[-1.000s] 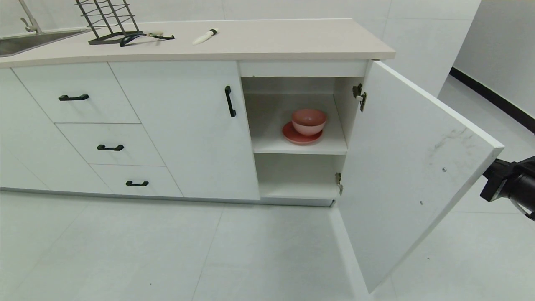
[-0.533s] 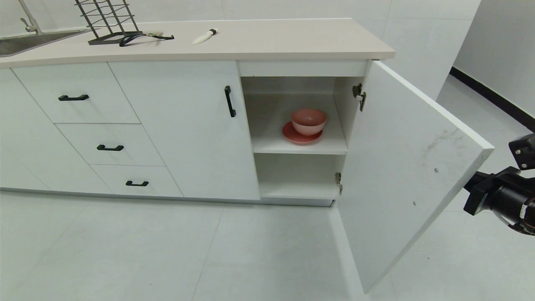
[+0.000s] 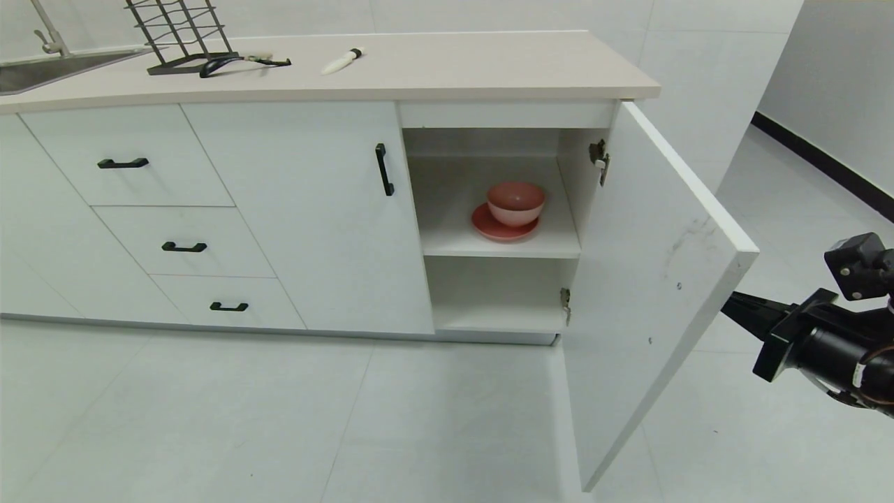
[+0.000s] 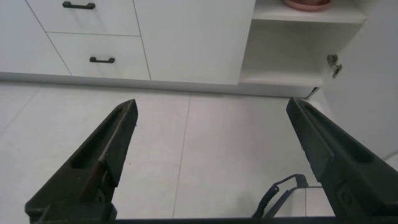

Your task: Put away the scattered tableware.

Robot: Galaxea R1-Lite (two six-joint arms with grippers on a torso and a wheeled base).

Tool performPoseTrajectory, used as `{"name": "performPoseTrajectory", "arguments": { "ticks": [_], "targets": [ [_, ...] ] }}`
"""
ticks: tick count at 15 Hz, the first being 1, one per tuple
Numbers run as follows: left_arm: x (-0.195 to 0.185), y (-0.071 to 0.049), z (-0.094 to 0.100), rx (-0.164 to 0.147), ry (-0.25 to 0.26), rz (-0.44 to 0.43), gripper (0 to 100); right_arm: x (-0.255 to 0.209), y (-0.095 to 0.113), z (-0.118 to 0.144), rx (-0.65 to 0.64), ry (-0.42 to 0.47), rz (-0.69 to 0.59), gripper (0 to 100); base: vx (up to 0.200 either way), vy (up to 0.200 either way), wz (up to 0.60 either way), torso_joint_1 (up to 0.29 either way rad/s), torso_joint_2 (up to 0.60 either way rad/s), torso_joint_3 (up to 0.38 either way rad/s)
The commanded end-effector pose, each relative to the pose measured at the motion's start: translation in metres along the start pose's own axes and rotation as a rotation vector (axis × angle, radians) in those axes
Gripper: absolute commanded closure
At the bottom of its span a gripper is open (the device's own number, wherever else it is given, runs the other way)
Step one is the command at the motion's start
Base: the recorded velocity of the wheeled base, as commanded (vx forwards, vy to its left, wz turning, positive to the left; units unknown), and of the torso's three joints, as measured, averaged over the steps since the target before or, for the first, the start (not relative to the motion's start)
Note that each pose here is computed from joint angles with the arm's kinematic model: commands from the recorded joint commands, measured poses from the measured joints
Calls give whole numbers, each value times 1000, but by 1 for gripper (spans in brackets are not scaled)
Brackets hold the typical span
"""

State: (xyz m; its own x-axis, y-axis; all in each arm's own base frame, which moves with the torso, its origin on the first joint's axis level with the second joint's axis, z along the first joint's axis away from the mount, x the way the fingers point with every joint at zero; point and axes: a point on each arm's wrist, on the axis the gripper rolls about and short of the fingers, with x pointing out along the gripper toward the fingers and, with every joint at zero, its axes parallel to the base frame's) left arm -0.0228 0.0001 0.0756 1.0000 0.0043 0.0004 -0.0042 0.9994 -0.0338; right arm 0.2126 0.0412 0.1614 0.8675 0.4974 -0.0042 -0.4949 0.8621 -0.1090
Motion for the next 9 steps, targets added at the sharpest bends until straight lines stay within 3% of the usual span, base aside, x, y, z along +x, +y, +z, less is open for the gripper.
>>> {"name": "performPoseTrajectory", "arguments": {
  "ticks": [1, 9],
  "targets": [
    [0, 0, 0, 0, 0, 0, 0, 2, 2, 5, -6, -21, 11, 100, 0, 0, 0, 0, 0, 0],
    [0, 0, 0, -1, 0, 0, 0, 29, 23, 0, 4, -1, 132, 100, 0, 0, 0, 0, 0, 0]
  ]
}}
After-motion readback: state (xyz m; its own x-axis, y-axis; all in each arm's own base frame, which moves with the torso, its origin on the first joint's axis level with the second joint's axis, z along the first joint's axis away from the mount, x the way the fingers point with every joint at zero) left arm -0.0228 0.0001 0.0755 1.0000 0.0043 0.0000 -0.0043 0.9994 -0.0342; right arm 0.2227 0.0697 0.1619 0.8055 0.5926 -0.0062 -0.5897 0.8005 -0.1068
